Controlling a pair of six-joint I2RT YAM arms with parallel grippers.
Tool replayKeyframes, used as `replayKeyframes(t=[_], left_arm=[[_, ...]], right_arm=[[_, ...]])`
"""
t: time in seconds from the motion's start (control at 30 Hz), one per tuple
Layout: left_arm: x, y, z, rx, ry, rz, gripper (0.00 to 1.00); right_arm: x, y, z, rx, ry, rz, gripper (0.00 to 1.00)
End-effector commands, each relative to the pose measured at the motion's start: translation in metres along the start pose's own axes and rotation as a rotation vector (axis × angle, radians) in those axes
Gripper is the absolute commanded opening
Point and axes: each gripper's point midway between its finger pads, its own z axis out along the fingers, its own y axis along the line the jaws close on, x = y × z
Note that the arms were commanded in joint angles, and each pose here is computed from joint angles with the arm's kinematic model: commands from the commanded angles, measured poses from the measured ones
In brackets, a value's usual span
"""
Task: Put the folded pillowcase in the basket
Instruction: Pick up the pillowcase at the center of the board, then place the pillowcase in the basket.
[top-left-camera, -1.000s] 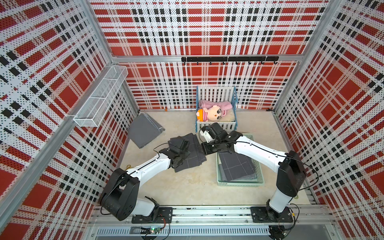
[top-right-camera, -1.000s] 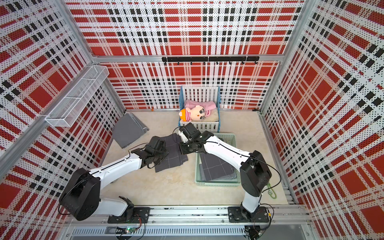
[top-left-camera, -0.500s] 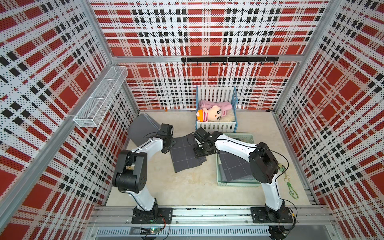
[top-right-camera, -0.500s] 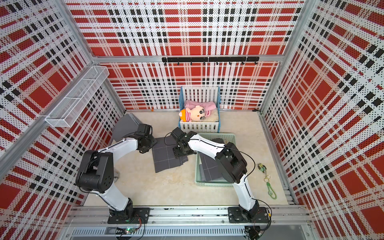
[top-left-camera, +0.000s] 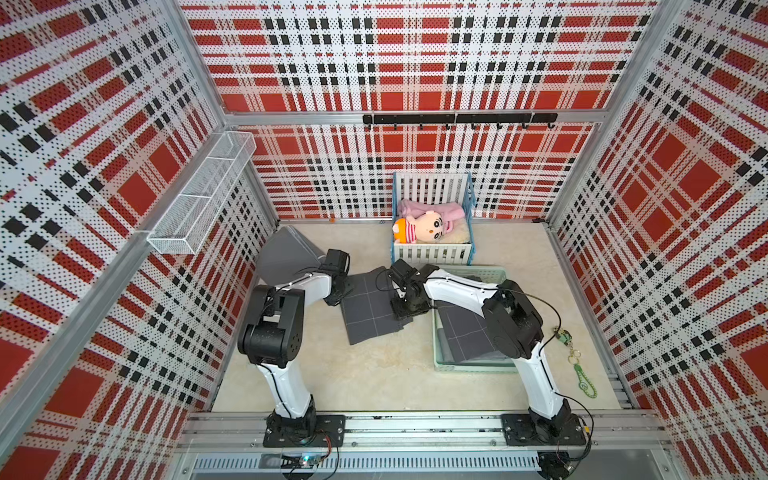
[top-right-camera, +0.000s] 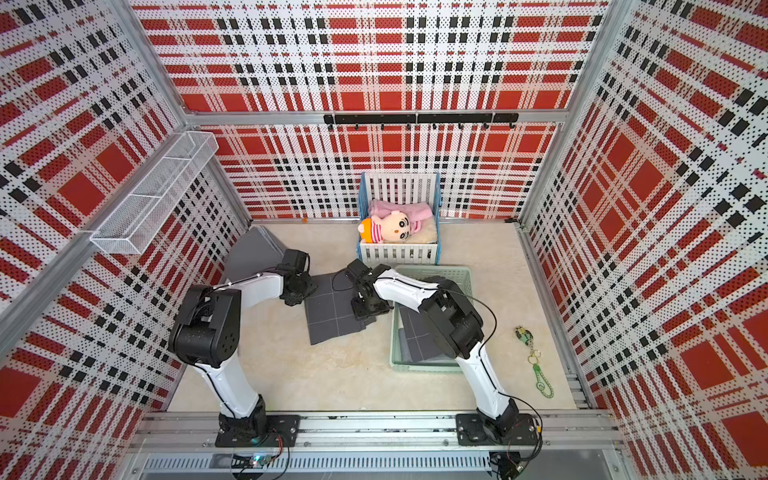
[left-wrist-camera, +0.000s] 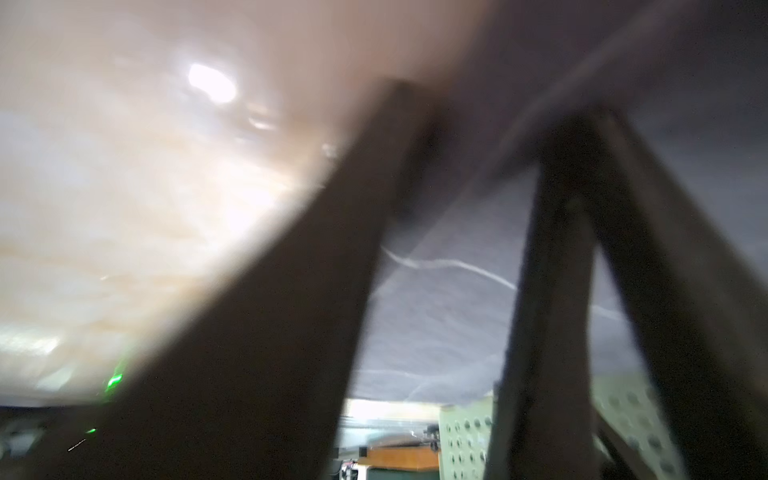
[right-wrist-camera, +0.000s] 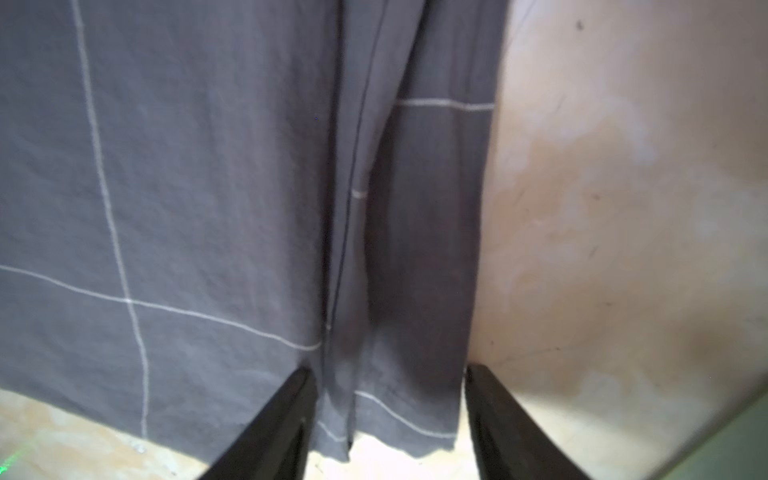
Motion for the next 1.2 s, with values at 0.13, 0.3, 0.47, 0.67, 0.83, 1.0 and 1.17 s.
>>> replayKeyframes(t=[0.13, 0.3, 0.47, 0.67, 0.83, 1.0, 1.17], left_arm=[[0.043, 0.006, 0.008, -0.021, 0.1, 0.039, 0.0], [0.043, -0.007, -0.01, 0.017, 0.066, 0.039, 0.0], [0.046, -0.039, -0.049, 0.116, 0.015, 0.055, 0.0], [0.05, -0.081, -0.106, 0.202, -0.071, 0.1, 0.0], [0.056, -0.108, -0.143, 0.274, -0.104, 0.109, 0.0], [0.078, -0.157, -0.183, 0.398, -0.111, 0.146, 0.0], [0.12, -0.213, -0.204, 0.496, -0.07, 0.214, 0.0]], right_arm=[[0.011, 0.032, 0.009, -0.145, 0.03, 0.009, 0.34], [0.004, 0.033, 0.002, -0.142, -0.012, 0.041, 0.0], [-0.004, 0.036, -0.029, -0.157, -0.096, 0.04, 0.0], [-0.009, 0.037, -0.08, -0.166, -0.179, 0.048, 0.0], [-0.003, 0.02, -0.117, -0.131, -0.23, 0.076, 0.0], [0.02, -0.036, -0.153, -0.066, -0.283, 0.204, 0.0], [0.066, -0.098, -0.174, 0.052, -0.306, 0.354, 0.0]])
